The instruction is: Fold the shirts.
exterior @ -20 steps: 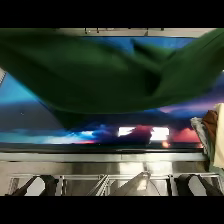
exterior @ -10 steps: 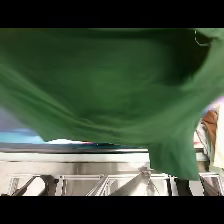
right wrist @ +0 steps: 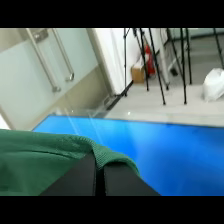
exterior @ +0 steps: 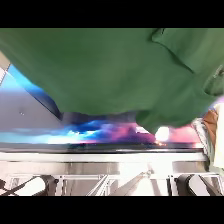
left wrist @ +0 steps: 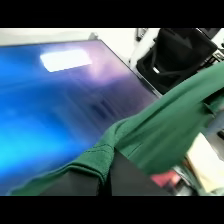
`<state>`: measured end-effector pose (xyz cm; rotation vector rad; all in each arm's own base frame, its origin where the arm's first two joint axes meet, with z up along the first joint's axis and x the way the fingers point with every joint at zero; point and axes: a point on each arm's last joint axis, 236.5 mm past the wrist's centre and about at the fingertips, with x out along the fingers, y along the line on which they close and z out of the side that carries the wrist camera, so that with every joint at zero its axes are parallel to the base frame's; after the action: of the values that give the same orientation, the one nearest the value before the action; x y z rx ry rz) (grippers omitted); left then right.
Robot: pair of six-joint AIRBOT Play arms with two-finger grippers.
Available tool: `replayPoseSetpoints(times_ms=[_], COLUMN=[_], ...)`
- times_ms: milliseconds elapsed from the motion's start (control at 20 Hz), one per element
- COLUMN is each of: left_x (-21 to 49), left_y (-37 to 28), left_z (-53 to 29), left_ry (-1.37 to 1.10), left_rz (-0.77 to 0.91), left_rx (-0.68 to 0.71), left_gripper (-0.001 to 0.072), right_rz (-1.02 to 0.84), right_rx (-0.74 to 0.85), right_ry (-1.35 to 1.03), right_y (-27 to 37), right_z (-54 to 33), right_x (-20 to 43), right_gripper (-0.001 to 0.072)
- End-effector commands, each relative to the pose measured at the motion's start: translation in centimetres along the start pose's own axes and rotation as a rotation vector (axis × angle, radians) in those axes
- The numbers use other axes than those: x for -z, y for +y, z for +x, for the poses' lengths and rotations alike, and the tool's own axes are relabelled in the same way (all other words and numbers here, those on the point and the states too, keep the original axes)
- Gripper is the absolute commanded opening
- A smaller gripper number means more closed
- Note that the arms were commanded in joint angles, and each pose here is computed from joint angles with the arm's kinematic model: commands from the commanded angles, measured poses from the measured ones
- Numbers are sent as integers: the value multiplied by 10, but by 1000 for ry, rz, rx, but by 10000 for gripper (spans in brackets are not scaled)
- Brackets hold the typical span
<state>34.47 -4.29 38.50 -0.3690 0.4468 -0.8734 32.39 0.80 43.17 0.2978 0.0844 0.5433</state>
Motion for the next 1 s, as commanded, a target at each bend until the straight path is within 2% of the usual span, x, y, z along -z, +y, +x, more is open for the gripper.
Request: replayPoseSetpoints(times_ms=[0,150,200,350,500,600,750,850,950], left_x=[23,49,52,51,20,-8,-7,27,82], left_y=[-2,-48,-64,-126,-135,-103,-31,20,91], left_z=[15,22,19,0,-20,-30,-5,43,95], left_ry=[71,128,122,79,-20,-80,6,164,330], left_rz=[-74,-78,-51,119,260,223,55,-88,-254], left_rx=[73,184,177,104,-46,-98,20,131,122], left_gripper=[25,25,25,26,25,25,25,26,25], right_rz=[21,-36,-69,-215,-295,-265,-77,74,228], right_rx=[-70,-85,-84,-15,100,139,38,-36,-13], right_ry=[107,115,97,-38,-217,-228,-80,85,275], right_y=[9,35,46,77,83,58,0,-40,-92], right_z=[0,-7,-9,-19,-33,-30,10,58,105], right_x=[26,26,22,-9,-51,-56,-19,37,124], right_gripper=[23,23,23,22,22,22,23,22,22])
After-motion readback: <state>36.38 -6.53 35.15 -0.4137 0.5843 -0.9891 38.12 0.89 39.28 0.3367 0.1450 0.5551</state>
